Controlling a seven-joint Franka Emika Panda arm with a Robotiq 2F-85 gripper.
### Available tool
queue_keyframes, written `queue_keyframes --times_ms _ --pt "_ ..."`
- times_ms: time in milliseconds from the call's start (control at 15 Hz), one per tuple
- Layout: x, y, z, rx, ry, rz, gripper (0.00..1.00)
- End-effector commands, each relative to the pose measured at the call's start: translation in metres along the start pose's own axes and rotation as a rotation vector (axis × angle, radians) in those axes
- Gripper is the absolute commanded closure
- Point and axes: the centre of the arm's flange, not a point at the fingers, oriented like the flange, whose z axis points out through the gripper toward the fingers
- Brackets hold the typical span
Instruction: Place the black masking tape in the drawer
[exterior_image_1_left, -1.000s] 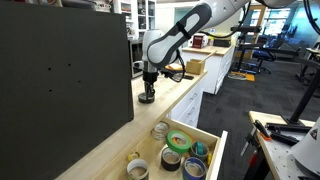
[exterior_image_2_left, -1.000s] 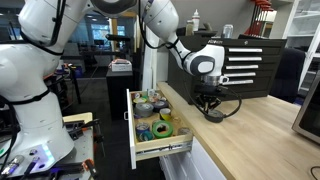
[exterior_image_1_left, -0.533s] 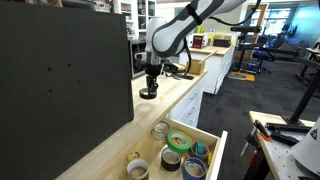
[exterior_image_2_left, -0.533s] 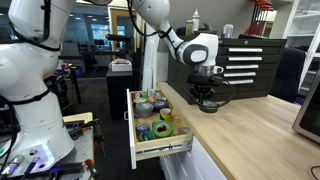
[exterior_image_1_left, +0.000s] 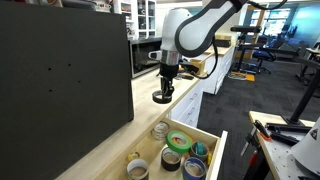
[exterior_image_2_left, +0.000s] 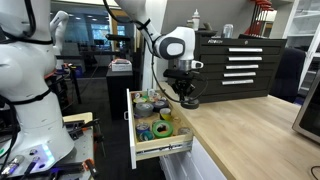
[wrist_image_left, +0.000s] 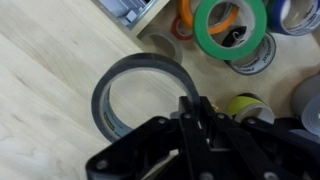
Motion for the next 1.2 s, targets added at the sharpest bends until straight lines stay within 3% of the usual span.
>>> queue_keyframes --times_ms 0,467,1133 --pt "-0.021 -0.062 -0.007 -0.053 -0.002 0.099 0.93" --pt "-0.012 -0.15 0.024 -0.104 -0.061 0.224 0.93" --pt "-0.035 -0.225 0.062 -0.061 -0.083 0.126 0.93"
